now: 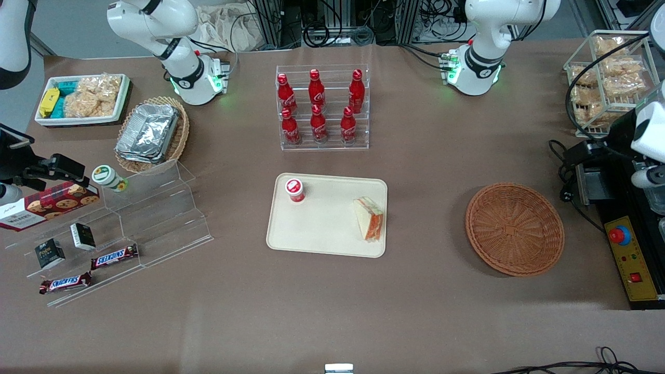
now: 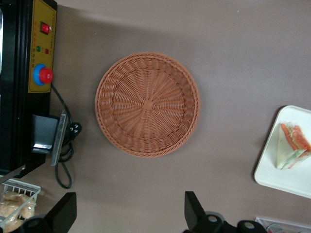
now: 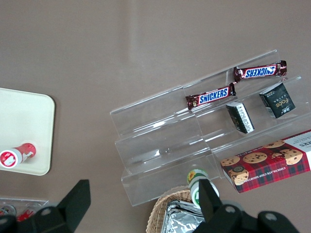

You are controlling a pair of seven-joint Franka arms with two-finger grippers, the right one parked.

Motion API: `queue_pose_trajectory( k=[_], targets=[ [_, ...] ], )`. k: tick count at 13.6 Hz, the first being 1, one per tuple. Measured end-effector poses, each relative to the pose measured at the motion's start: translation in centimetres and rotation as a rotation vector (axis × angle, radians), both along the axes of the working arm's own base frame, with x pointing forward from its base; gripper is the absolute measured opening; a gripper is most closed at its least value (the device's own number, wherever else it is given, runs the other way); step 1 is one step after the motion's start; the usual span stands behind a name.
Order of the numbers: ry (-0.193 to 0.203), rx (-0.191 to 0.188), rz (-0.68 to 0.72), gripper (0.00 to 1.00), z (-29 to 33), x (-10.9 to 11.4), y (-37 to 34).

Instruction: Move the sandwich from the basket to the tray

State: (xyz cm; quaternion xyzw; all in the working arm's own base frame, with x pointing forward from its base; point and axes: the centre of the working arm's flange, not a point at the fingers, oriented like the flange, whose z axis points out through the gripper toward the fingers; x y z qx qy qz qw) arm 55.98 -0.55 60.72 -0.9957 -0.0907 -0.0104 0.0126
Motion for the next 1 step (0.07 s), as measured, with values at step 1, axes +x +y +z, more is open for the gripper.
queue_pose_trajectory(
  k=[1],
  targets=[
    [-0.001,-0.001,-0.004,1.00,0.14,-0.25,0.15]
  ],
)
